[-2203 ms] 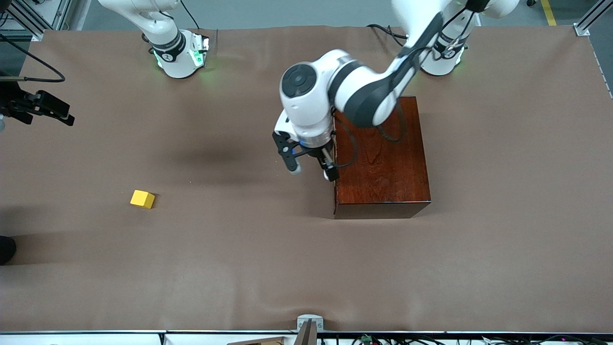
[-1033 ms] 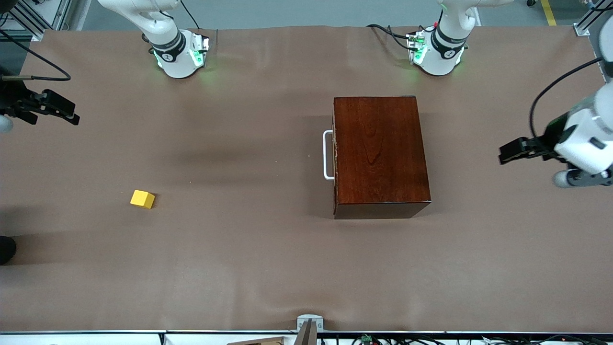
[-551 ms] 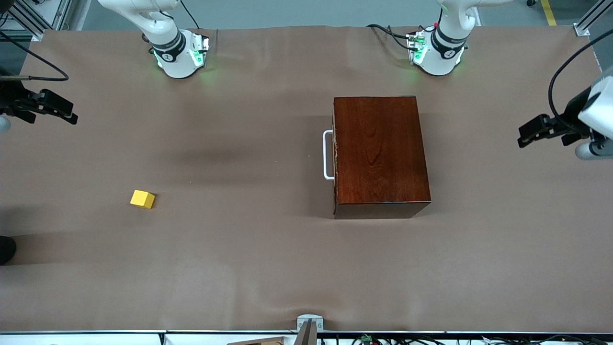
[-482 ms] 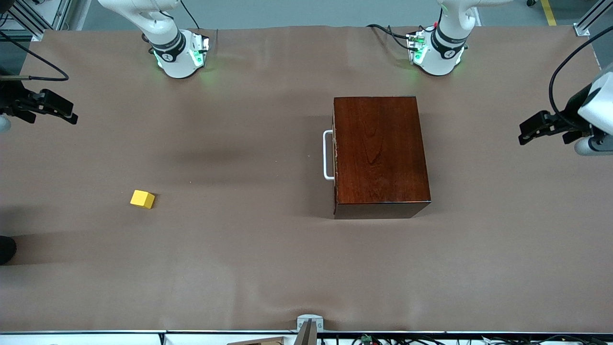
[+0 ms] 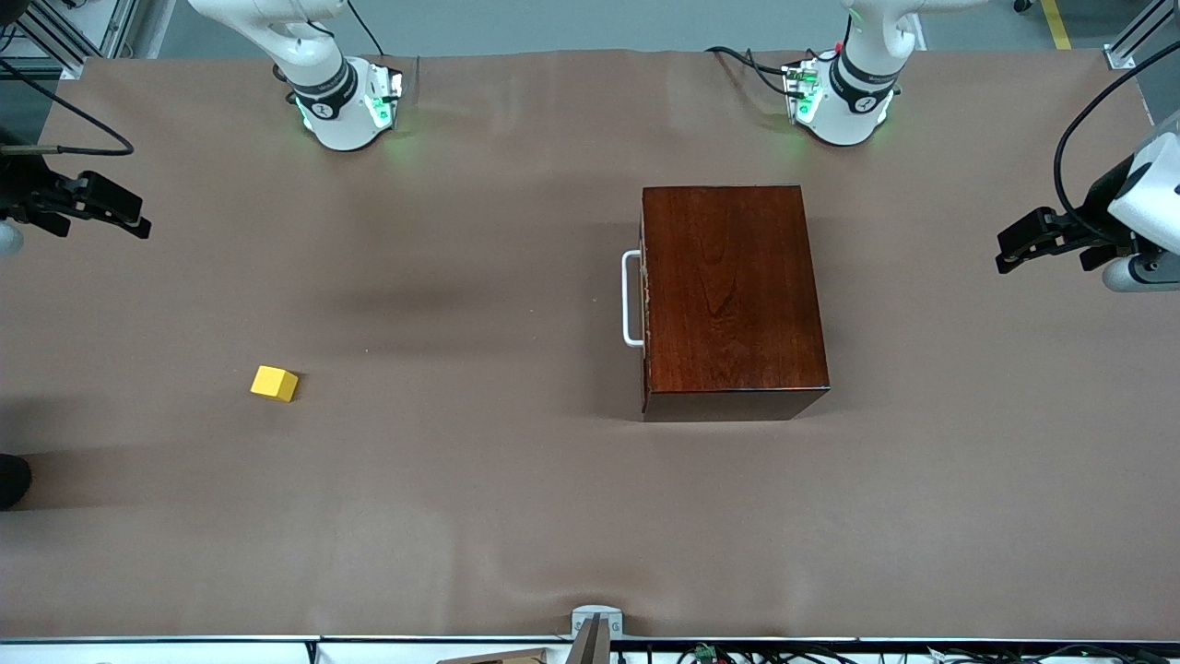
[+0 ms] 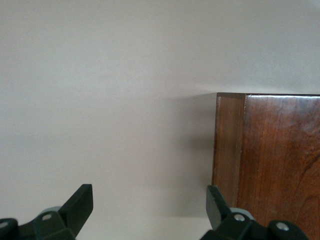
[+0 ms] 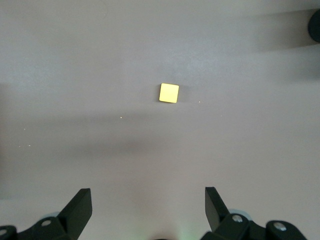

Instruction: Open drawer, take yellow block, close drawer

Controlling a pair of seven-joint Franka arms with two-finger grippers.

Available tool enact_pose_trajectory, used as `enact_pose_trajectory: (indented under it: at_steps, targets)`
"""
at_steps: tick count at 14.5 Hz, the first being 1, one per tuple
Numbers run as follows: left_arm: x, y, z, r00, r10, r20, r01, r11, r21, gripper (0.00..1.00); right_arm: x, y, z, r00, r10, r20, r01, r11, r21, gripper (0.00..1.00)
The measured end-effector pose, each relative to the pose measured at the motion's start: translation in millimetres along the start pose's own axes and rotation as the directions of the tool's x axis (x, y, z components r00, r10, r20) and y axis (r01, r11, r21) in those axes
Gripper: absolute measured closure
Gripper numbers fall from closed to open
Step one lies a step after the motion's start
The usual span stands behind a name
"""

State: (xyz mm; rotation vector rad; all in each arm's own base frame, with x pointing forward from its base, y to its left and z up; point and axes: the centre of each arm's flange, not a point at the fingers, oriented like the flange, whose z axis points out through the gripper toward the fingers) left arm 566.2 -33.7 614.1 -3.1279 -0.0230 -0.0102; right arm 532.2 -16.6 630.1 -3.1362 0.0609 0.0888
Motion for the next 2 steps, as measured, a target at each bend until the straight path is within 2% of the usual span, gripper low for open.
enact_pose_trajectory:
  at_steps: [2]
  targets:
    - [0.0,0.3,0.1,1.0,0.0,0.0,0.0,1.0,0.0,0.0,0.0,0.2,0.1,1.0,0.0,0.001,0.0,1.0,0.0,0.0]
